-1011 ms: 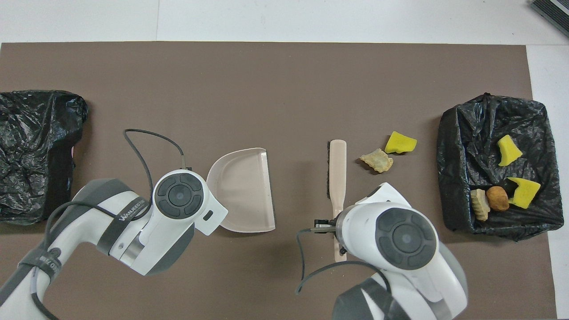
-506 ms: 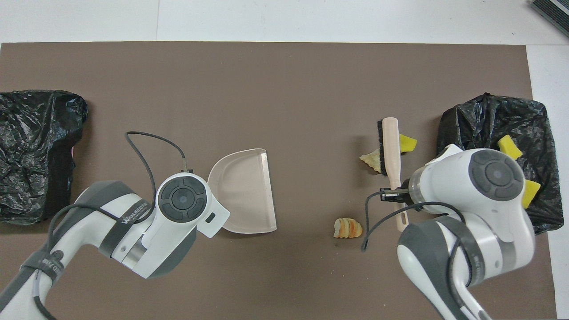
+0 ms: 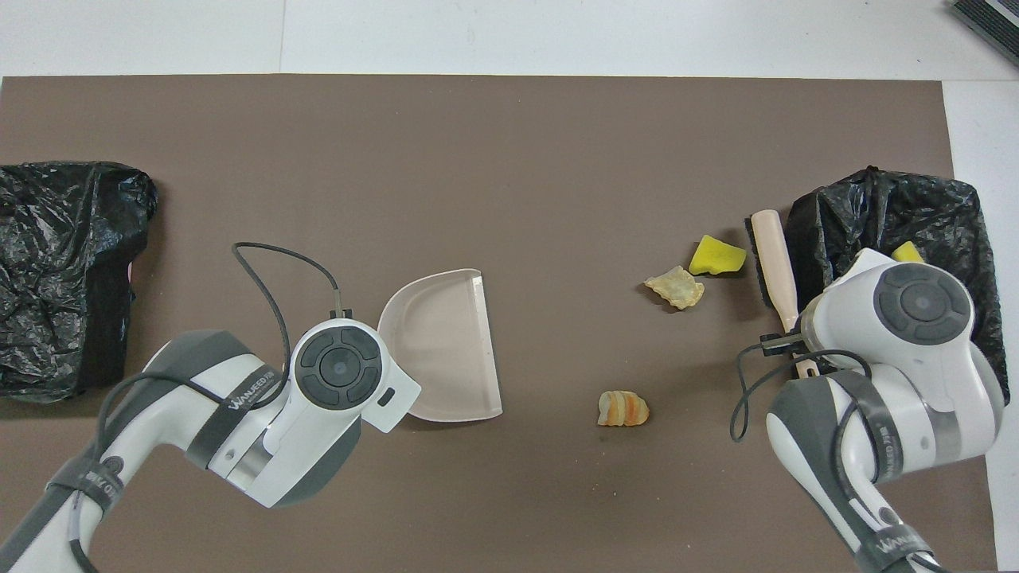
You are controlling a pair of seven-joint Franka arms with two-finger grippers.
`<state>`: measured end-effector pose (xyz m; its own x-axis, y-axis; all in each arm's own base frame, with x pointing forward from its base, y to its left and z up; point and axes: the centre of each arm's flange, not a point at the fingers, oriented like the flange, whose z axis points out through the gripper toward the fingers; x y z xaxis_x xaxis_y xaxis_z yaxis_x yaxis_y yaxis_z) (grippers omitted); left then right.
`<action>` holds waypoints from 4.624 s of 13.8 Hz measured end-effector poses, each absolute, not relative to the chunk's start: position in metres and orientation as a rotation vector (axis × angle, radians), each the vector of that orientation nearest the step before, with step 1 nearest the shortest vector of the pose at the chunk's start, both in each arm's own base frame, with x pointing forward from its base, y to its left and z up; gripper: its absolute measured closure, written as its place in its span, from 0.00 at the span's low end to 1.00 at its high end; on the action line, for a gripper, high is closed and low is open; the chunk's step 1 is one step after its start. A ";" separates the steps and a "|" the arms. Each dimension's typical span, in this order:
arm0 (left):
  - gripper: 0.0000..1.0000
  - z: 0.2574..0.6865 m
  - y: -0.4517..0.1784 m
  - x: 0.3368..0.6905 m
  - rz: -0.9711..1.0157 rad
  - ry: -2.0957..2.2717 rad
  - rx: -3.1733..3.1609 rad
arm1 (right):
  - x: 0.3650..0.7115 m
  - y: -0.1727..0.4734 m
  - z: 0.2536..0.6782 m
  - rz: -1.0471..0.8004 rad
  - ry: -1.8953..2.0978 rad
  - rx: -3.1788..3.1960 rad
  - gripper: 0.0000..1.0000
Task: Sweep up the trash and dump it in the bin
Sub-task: 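Sweep the sponge and bread pieces into the dustpan with the right gripper's brush, then move the brush to the bread crust with the right gripper, then sweep the bread crust into the dustpan with the brush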
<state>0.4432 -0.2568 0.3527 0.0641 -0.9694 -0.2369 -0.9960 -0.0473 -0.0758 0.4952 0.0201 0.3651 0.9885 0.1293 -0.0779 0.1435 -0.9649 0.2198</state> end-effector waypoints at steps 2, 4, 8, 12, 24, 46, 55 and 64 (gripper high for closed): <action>0.68 0.352 -0.258 0.442 0.178 1.993 -2.126 | 0.487 0.021 0.352 -0.117 0.220 2.902 0.74; 0.68 0.352 -0.260 0.441 0.174 1.971 -2.121 | 0.481 0.025 0.343 -0.132 0.238 2.900 0.74; 0.68 0.353 -0.265 0.438 0.166 1.946 -2.123 | 0.468 0.079 0.335 -0.125 0.322 2.883 0.74; 0.68 0.353 -0.265 0.438 0.166 1.943 -2.125 | 0.444 0.161 0.331 -0.086 0.287 2.898 0.74; 0.68 0.353 -0.264 0.438 0.163 1.934 -2.133 | 0.361 0.357 0.333 -0.054 0.254 3.194 0.74; 0.68 0.353 -0.264 0.439 0.161 1.926 -2.141 | 0.315 0.245 0.387 -0.428 -0.668 2.760 0.74; 0.68 0.353 -0.263 0.439 0.159 1.925 -2.141 | 0.314 0.251 0.324 -0.313 -0.719 2.918 0.74; 0.68 0.353 -0.263 0.439 0.159 1.924 -2.142 | 0.386 0.347 0.328 -0.408 -0.428 3.145 0.74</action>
